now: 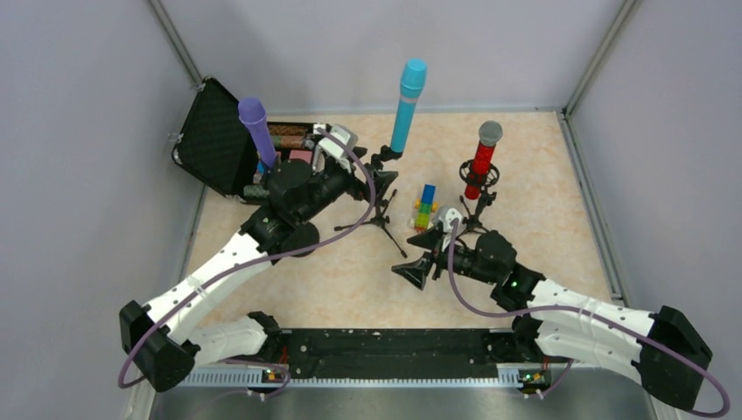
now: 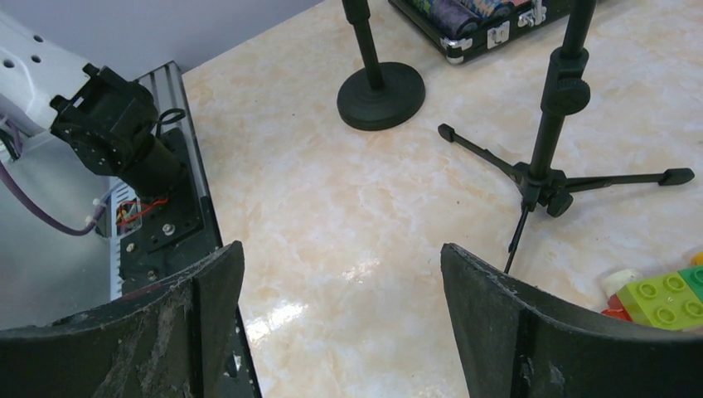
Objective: Attach the microphones to the stand
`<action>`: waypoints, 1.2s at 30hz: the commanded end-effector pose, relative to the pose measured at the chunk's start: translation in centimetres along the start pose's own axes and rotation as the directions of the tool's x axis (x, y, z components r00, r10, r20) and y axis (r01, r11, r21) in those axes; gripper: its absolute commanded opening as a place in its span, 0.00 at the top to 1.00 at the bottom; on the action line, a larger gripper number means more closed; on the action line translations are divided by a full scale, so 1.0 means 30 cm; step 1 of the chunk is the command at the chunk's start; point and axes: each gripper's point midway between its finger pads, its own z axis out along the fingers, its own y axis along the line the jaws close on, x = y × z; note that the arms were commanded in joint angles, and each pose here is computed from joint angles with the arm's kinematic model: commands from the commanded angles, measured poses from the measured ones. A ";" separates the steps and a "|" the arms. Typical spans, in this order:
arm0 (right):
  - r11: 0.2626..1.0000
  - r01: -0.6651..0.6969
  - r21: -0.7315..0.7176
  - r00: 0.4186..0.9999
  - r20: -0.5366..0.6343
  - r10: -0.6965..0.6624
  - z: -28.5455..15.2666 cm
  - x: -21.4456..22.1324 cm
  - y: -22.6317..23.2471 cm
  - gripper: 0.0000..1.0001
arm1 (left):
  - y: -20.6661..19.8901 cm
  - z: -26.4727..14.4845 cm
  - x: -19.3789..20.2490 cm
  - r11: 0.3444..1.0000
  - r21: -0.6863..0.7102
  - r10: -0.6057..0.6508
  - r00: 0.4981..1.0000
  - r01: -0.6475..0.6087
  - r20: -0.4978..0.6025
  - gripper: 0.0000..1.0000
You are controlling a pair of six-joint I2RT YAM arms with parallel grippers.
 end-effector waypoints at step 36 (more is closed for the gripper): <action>0.443 -0.133 0.887 0.934 -0.038 0.356 -0.455 0.154 -0.474 0.04 | 0.408 -0.652 0.492 0.654 -0.749 -0.169 0.944 -0.108 -0.283 0.01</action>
